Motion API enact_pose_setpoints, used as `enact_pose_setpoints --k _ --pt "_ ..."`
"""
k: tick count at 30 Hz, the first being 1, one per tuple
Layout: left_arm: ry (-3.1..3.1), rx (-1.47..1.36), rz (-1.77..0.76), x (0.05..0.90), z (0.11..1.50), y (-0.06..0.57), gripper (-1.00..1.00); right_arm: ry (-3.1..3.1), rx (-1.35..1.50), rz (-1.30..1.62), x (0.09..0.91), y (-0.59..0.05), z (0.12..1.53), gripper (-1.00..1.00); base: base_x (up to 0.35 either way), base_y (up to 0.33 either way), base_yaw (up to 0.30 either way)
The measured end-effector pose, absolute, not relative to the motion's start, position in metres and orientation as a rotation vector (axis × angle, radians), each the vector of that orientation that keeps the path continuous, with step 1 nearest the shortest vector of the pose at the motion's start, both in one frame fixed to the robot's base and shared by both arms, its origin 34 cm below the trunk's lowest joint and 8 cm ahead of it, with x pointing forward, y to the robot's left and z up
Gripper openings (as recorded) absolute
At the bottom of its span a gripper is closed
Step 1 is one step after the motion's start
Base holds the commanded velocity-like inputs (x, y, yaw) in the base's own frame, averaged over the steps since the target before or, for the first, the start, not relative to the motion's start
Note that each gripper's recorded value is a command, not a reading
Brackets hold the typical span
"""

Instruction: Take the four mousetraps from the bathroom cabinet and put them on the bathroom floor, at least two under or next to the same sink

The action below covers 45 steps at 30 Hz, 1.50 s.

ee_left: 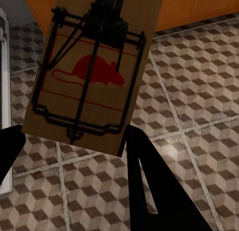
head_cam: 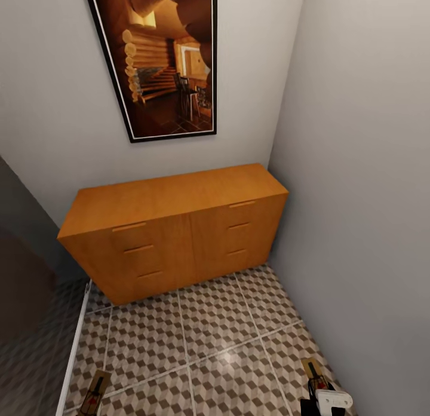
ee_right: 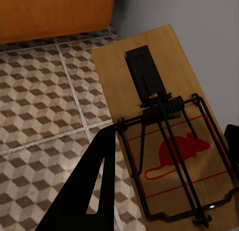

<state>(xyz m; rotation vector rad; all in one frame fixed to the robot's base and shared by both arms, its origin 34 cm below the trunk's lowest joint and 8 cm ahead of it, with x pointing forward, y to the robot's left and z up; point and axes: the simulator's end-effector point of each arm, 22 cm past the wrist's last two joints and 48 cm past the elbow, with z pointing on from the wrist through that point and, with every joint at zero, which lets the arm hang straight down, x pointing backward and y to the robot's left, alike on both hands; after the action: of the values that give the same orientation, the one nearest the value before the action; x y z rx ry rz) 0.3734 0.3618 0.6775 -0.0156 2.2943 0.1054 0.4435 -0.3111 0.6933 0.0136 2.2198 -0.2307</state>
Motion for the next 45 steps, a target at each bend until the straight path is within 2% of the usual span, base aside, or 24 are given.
enact_pose_setpoints --k 45 --pt "2.271 -0.017 0.104 0.3813 0.6840 0.3616 -1.00 2.197 0.016 -0.232 0.4499 -0.3119 0.7012 -1.00 0.000 0.000 0.000"
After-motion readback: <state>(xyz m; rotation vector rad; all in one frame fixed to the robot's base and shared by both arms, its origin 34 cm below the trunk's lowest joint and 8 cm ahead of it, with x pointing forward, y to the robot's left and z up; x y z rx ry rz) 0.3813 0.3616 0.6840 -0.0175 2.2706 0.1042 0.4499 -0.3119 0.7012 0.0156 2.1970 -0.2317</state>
